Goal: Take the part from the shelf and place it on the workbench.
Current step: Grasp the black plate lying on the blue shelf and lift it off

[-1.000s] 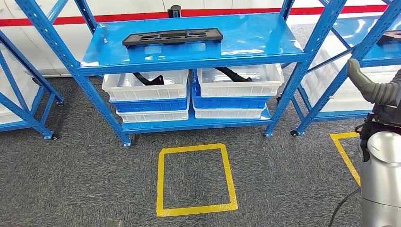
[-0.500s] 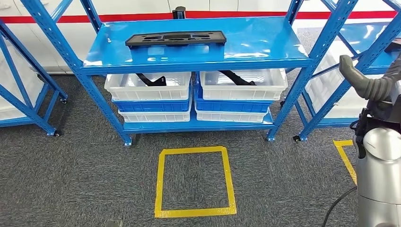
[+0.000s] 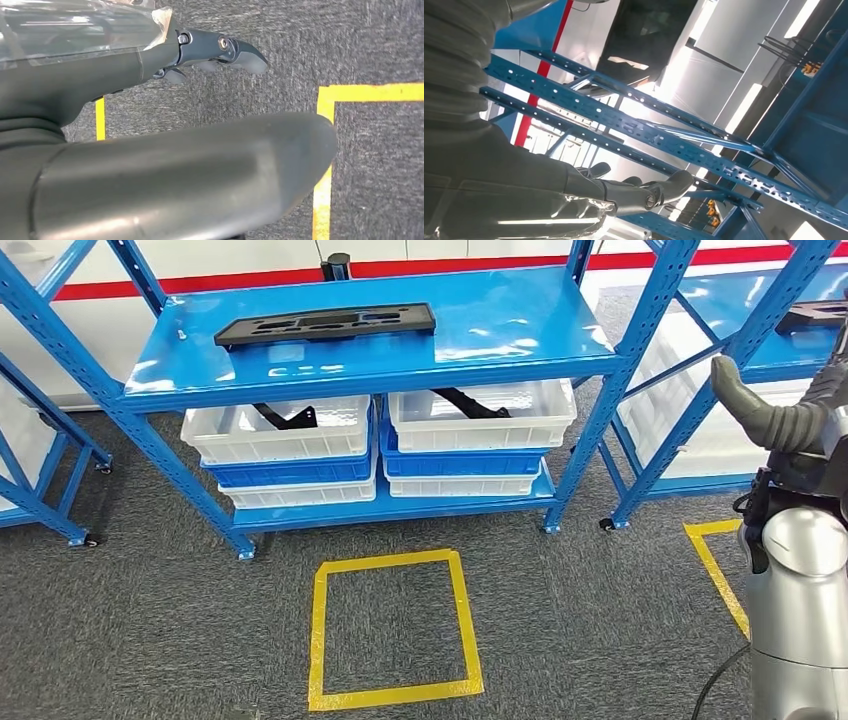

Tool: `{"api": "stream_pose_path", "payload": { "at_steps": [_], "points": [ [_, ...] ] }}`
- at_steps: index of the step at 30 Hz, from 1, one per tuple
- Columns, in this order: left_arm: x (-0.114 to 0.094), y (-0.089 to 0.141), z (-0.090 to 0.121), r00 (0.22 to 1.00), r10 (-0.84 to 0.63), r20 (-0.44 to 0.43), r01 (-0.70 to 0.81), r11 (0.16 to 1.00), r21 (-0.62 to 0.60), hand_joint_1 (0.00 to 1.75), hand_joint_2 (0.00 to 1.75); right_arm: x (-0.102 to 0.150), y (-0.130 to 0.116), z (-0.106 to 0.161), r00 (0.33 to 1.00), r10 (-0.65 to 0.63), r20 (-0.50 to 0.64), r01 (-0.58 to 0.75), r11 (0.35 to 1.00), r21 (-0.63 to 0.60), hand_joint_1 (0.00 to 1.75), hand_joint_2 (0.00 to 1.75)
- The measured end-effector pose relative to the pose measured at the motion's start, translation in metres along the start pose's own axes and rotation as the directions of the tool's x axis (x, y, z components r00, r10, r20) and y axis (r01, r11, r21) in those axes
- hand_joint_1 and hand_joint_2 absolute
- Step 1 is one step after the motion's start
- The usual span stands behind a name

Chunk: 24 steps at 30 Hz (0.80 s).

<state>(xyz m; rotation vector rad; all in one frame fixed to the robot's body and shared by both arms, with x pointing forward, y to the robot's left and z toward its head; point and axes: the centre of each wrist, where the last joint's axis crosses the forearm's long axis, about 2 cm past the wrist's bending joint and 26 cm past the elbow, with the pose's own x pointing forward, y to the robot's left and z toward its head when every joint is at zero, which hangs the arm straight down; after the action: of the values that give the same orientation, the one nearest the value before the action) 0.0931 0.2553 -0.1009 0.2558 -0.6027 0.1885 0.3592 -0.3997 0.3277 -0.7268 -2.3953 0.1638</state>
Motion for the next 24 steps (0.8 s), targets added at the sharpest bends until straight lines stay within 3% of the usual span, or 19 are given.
{"api": "stream_pose_path", "payload": {
  "at_steps": [24],
  "points": [
    [-0.0001, -0.0043, 0.0015, 1.000, 0.003, 0.000, -0.003, 1.000, -0.011, 0.00, 0.00, -0.0019, -0.0023, 0.0041, 1.000, 0.020, -0.002, -0.020, 1.000, 0.011, 0.00, 1.75]
  ]
}}
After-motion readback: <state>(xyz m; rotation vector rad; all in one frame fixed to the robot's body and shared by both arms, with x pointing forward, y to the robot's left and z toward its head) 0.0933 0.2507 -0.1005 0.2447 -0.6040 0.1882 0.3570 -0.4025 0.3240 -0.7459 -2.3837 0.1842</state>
